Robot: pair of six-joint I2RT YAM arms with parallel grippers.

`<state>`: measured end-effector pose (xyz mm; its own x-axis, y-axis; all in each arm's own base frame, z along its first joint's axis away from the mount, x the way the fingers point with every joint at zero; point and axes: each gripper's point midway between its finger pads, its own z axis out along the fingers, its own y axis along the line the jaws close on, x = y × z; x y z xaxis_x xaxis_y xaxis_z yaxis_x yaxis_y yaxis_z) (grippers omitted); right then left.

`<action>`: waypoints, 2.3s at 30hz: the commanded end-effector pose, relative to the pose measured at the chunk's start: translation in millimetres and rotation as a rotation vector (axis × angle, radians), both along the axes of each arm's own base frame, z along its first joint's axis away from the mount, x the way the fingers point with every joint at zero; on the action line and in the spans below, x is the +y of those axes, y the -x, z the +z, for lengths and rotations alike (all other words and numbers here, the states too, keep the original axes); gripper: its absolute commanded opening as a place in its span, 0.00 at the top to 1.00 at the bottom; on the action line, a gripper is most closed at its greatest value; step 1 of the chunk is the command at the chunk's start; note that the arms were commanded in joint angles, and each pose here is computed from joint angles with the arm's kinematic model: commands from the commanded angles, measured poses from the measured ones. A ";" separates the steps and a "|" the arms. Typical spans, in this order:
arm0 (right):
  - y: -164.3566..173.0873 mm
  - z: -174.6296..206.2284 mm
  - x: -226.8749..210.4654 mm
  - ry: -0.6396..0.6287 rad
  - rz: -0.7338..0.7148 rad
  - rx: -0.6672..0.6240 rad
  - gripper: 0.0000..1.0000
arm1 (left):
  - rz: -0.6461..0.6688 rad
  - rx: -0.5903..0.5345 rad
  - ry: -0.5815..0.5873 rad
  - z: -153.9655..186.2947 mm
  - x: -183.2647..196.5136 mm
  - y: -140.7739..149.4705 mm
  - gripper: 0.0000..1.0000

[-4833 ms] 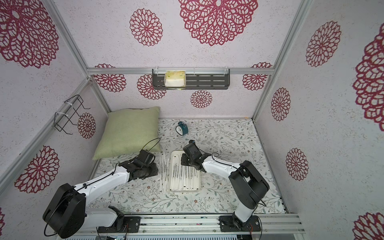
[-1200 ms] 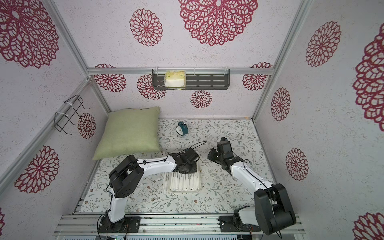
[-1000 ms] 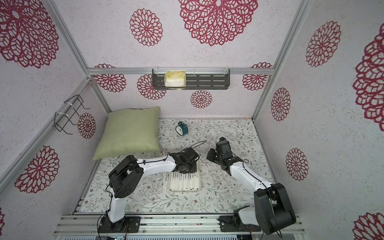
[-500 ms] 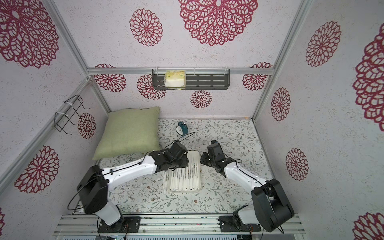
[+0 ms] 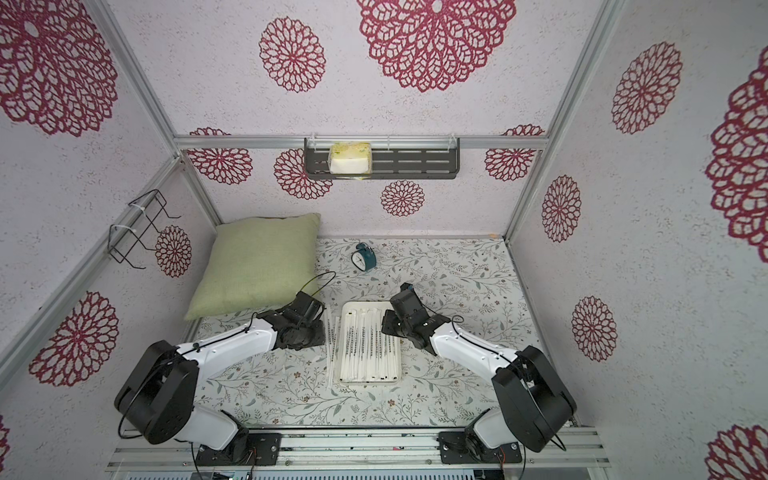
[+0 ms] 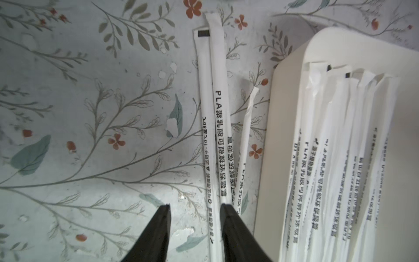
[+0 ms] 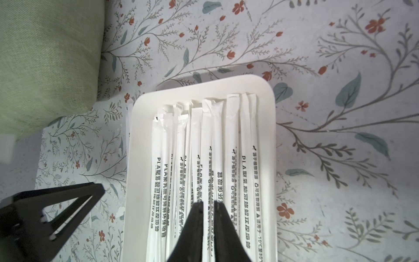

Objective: Put the straws into the storage box
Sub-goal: Pick up the straw from the center of the board, then place the straw in the storage box.

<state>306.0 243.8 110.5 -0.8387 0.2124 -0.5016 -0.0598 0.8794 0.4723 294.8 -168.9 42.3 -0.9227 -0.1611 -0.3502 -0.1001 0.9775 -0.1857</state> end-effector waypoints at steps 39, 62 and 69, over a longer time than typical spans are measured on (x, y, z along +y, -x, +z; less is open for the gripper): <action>-28.9 16.7 -60.8 -0.008 -0.139 -0.041 0.84 | -0.048 -0.210 0.053 110.7 -99.8 -9.9 0.97; -33.9 24.7 -94.7 -0.034 -0.181 -0.065 0.84 | -0.160 -0.011 0.124 -2.2 -222.0 -20.5 0.87; -35.9 26.0 -91.0 -0.049 -0.176 -0.066 0.84 | -0.159 0.003 0.094 2.4 -213.6 -17.0 0.74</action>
<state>337.6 148.2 127.9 -0.7618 0.3779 -0.5262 0.0870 0.8645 0.4950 314.9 -380.8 34.2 -0.9406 -0.0552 -0.3350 0.0416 0.9605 -0.2751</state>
